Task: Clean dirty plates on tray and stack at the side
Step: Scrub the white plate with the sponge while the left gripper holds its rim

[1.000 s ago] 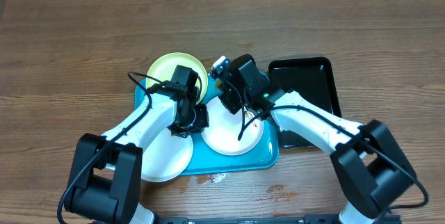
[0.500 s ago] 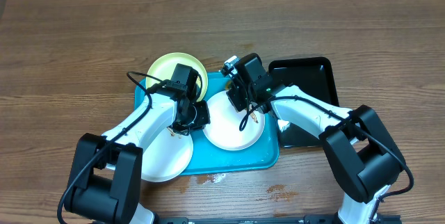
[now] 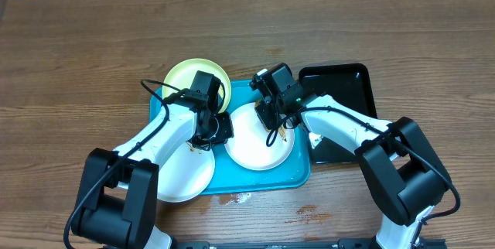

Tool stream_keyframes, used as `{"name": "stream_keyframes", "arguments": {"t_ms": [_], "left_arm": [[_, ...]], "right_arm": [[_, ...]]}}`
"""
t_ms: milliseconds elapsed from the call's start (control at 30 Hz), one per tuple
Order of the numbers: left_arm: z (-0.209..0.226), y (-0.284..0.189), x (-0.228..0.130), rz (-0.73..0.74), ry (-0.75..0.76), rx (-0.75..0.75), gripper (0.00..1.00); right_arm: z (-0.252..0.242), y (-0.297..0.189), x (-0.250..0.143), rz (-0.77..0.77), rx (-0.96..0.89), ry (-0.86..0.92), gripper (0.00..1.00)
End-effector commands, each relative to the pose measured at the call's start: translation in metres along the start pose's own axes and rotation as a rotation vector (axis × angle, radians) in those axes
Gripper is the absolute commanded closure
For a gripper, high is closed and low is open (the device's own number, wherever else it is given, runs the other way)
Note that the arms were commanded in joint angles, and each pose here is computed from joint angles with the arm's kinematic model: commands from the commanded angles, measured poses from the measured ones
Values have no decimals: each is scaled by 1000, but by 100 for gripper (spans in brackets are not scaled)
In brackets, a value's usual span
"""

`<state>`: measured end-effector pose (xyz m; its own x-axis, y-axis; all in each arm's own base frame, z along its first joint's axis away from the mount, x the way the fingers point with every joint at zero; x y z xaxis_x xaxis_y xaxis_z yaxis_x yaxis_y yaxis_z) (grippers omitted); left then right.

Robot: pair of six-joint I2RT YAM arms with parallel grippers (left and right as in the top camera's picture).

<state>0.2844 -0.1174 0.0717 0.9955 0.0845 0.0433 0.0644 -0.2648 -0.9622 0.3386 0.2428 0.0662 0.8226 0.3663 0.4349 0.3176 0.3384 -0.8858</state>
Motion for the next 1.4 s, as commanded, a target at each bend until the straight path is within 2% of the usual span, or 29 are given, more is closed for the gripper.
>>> {"name": "stream_keyframes", "arguments": {"t_ms": [0,533,867,1233,1367], "left_arm": [[5,4,-1,-1,-31,35,96],[5,4,-1,-2,-35,35,96],[5,4,-1,-2,-35,35,96],[5,4,0,-3,-38,35,96],[5,4,0,-3,-38,35,96]], "right_arm": [[-3,3,-10,47,-8,65,96],[4,1,-29,157,56,142,96],[4,-1,-39,218,35,311,96],[3,-3,-47,266,-14,597,96],[6,-7,-35,241,33,604,96]]}}
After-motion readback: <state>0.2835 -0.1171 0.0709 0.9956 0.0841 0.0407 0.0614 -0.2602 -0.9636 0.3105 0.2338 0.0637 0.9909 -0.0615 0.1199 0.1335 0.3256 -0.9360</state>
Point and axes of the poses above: each gripper's point midway between its finger pads, its own y axis out along the fingers, its own z axis along the line the jaws close on, x = y × z, the point moved 6 cm from there along -y, back along the fingers, and after that the axes turned 7 degrees about y, right-handed, at the moved point
